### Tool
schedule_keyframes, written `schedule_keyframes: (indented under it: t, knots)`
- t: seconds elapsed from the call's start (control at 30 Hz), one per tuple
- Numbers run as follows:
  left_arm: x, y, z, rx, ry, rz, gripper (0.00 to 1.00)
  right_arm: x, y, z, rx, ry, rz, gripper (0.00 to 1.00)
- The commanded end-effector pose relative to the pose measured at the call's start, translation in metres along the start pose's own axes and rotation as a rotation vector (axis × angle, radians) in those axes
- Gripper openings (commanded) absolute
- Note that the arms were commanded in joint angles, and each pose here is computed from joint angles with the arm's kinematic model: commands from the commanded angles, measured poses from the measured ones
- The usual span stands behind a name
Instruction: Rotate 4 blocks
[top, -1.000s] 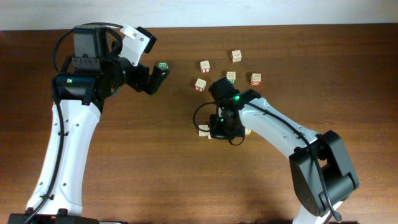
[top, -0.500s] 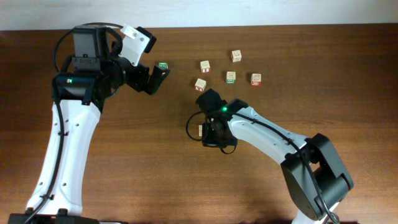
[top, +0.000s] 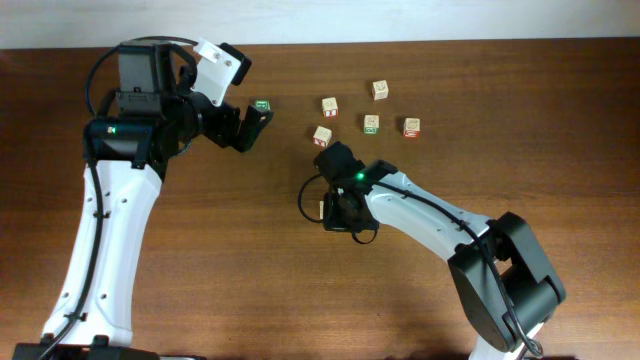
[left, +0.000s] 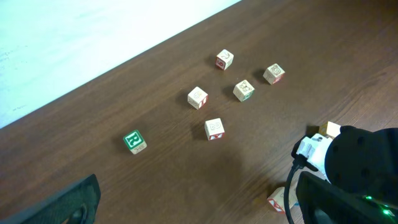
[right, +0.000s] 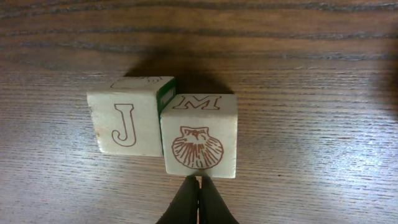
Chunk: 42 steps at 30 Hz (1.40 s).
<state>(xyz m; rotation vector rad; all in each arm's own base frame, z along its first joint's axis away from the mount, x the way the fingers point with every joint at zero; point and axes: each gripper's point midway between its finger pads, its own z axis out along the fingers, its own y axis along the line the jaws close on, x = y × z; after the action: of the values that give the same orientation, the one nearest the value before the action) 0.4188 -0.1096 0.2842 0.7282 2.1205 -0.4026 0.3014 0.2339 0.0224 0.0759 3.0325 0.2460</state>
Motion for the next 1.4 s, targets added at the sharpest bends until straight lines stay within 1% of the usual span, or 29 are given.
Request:
schedule_keyframes:
  t: [0.0, 0.73, 0.87, 1.07, 1.17, 1.37]
  knots:
    - [-0.008, -0.001, -0.002, 0.01, -0.02, 0.017, 0.99, -0.001, -0.003, 0.007, 0.023, -0.011, 0.006, 0.05]
    - [-0.008, -0.001, -0.002, 0.01, -0.02, 0.017, 0.99, -0.007, -0.001, 0.007, 0.021, -0.034, -0.003, 0.05]
    - [-0.008, -0.001, -0.002, 0.01, -0.02, 0.017, 0.99, -0.003, 0.005, 0.003, -0.015, -0.009, -0.042, 0.04]
    - [-0.008, -0.001, -0.002, 0.01, -0.02, 0.017, 0.99, -0.017, -0.009, -0.025, -0.008, -0.004, 0.002, 0.04]
    - [-0.008, -0.001, -0.002, 0.01, -0.02, 0.017, 0.99, -0.022, -0.02, -0.025, 0.002, 0.0, 0.026, 0.05]
    - [-0.008, -0.001, -0.002, 0.01, -0.02, 0.017, 0.99, -0.031, -0.021, -0.009, 0.014, -0.016, -0.014, 0.05]
